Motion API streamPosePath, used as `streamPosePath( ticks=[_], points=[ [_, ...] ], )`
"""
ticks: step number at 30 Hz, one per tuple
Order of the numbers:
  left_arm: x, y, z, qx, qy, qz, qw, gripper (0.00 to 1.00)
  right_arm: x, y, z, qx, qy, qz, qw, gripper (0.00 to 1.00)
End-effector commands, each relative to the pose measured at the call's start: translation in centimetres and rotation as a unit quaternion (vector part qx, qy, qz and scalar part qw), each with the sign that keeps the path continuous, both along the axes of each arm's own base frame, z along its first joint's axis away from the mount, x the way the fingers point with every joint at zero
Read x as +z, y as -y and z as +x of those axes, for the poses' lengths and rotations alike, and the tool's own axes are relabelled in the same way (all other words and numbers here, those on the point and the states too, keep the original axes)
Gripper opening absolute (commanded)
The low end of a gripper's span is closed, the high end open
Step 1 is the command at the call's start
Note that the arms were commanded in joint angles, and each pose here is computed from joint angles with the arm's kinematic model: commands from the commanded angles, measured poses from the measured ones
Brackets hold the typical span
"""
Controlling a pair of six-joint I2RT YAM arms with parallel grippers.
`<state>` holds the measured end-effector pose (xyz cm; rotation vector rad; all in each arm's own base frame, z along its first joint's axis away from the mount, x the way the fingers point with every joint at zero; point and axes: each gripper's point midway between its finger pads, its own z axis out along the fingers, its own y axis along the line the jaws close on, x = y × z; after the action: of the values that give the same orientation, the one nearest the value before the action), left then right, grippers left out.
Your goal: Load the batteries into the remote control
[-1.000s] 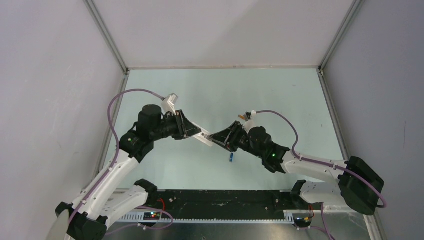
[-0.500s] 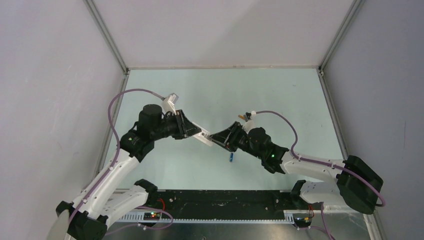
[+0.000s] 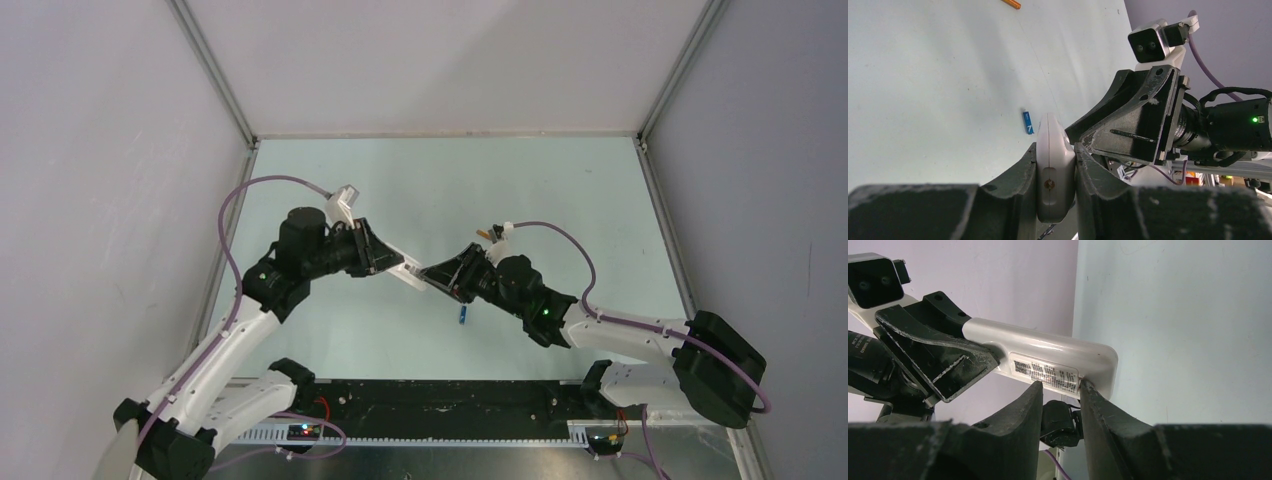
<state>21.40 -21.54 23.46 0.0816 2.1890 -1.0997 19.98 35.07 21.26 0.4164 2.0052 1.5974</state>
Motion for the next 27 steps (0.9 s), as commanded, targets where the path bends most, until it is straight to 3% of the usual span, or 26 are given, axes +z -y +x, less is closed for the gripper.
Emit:
streamPosePath(
  ticks=[1, 27],
  points=[
    [-0.5, 1.4, -1.1, -0.046, -0.011, -0.012, 0.999, 0.0, 9.3, -1.0, -1.8, 0.037, 0.075, 0.138, 0.987, 0.35],
    [-3.1, 0.0, -0.2, -0.006, -0.029, 0.038, 0.999, 0.0, 8.4, -0.7, -1.5, 0.017, 0.063, 0.129, 0.989, 0.34]
  ],
)
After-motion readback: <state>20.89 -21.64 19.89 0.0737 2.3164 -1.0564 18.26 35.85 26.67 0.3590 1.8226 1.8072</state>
